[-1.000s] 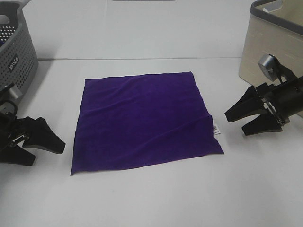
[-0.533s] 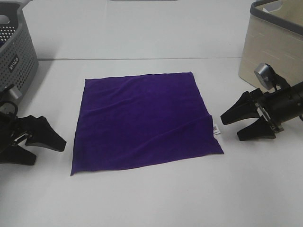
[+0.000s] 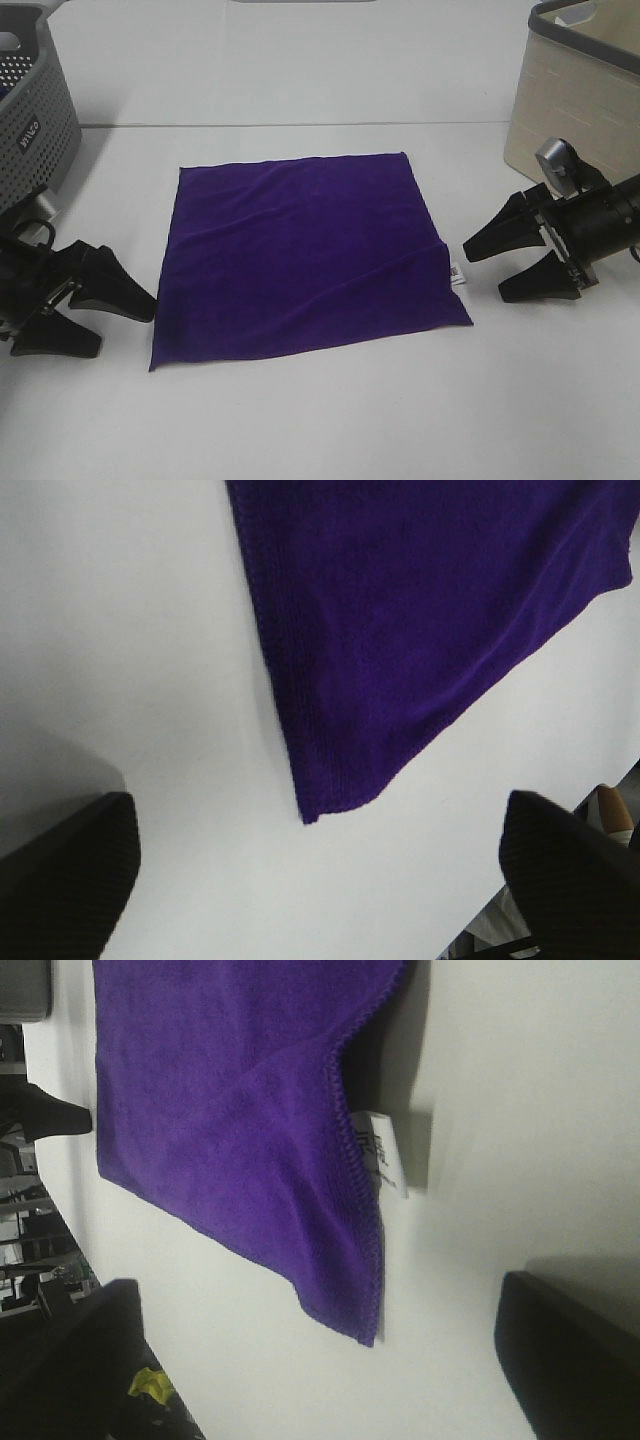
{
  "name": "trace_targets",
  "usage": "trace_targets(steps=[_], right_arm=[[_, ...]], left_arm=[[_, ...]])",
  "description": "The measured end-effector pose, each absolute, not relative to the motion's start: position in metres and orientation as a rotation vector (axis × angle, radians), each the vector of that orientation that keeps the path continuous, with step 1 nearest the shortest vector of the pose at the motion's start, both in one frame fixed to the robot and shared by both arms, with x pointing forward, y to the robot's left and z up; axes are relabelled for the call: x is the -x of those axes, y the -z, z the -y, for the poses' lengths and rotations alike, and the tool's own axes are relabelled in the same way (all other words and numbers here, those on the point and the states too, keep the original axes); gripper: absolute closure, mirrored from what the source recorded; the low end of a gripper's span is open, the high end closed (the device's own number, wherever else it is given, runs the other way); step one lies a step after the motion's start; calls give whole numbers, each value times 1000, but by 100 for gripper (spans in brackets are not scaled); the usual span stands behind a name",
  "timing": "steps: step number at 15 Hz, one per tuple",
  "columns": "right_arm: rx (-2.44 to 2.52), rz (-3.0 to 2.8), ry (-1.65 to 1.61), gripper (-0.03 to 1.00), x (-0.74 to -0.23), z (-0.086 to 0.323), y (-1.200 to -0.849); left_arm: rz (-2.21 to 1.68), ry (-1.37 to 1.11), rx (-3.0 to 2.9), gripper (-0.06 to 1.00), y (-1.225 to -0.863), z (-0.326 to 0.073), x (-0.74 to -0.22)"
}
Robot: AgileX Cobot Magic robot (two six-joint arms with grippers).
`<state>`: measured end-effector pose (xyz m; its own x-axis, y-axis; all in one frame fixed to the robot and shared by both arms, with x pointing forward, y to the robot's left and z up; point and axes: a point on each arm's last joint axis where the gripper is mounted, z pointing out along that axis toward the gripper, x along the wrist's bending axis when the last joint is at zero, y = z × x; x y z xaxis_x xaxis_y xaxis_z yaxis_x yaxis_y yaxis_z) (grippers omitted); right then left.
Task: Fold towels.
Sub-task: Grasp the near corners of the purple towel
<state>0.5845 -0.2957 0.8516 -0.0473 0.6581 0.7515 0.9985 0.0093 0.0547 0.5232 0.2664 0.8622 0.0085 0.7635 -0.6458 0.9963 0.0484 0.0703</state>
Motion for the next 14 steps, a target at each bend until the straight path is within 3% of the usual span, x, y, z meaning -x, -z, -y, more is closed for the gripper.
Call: trace_targets(steps=[7,10,12,14], right_arm=[[1697,2019,582,21,-582,207,-852],[1681,2126,570,34,-579,178,-851],[1678,2172,565,51,-579,173,-849],[1687,2202,558,76,-580,174,-846]], left_arm=[[-1818,532,-1873,13,-861,-197,-544],[-1796,602,-1955,22,-858,-167,-558],[-1813,577,-2034,36,-857,-161,-564],[-1820,545,-2077,65,-856,-163,-567]])
